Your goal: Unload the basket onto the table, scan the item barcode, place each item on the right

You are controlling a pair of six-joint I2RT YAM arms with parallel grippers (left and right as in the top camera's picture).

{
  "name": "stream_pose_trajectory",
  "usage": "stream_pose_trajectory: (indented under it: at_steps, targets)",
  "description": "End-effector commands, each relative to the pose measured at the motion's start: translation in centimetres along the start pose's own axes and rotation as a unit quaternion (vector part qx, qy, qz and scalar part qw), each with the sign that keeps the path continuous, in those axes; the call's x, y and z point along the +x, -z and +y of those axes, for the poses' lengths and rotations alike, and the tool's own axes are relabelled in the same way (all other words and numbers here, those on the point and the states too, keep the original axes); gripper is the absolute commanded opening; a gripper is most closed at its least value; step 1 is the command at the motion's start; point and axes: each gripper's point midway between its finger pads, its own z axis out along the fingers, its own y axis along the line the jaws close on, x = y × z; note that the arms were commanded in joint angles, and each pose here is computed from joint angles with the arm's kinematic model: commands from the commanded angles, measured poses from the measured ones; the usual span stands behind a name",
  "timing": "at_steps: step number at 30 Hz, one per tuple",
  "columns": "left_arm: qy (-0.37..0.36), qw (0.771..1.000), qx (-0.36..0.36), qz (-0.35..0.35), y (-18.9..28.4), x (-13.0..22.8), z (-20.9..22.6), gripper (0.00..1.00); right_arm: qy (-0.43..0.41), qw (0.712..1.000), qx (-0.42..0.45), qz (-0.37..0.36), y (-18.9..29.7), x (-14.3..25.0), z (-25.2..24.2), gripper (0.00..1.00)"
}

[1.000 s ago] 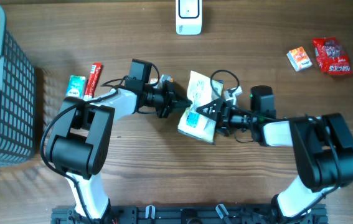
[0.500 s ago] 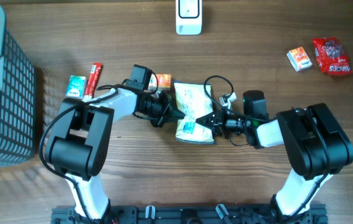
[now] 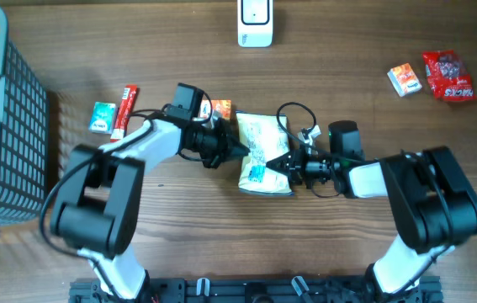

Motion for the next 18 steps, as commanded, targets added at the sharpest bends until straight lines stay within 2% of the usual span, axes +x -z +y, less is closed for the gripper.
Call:
stream_pose_trajectory:
  at_steps: [1, 6, 9, 14, 18]
  targets:
    - [-0.064, 0.997, 0.01, -0.05, 2.8, 0.7, -2.6, 0.04, 0.077, 0.993, 0.067, -0.062, 1.4, -2.4, 1.0, 0.05]
    - [-0.08, 0.988, -0.021, -0.133, 6.0, 0.8, -3.2, 0.04, 0.143, 0.959, 0.207, -0.132, 5.5, -5.2, 2.1, 0.05]
    - [-0.08, 0.979, -0.046, -0.18, 7.7, 0.6, -2.9, 0.04, 0.188, 0.923, 0.287, -0.174, 8.8, -6.8, 3.7, 0.04]
    - [-0.071, 0.963, -0.09, -0.245, 10.0, 0.0, -1.7, 0.04, 0.239, 0.852, 0.383, -0.265, 13.8, -9.5, 7.4, 0.04]
    - [-0.06, 0.954, -0.119, -0.267, 10.8, -0.3, -0.5, 0.04, 0.278, 0.783, 0.445, -0.335, 16.3, -11.1, 9.5, 0.05]
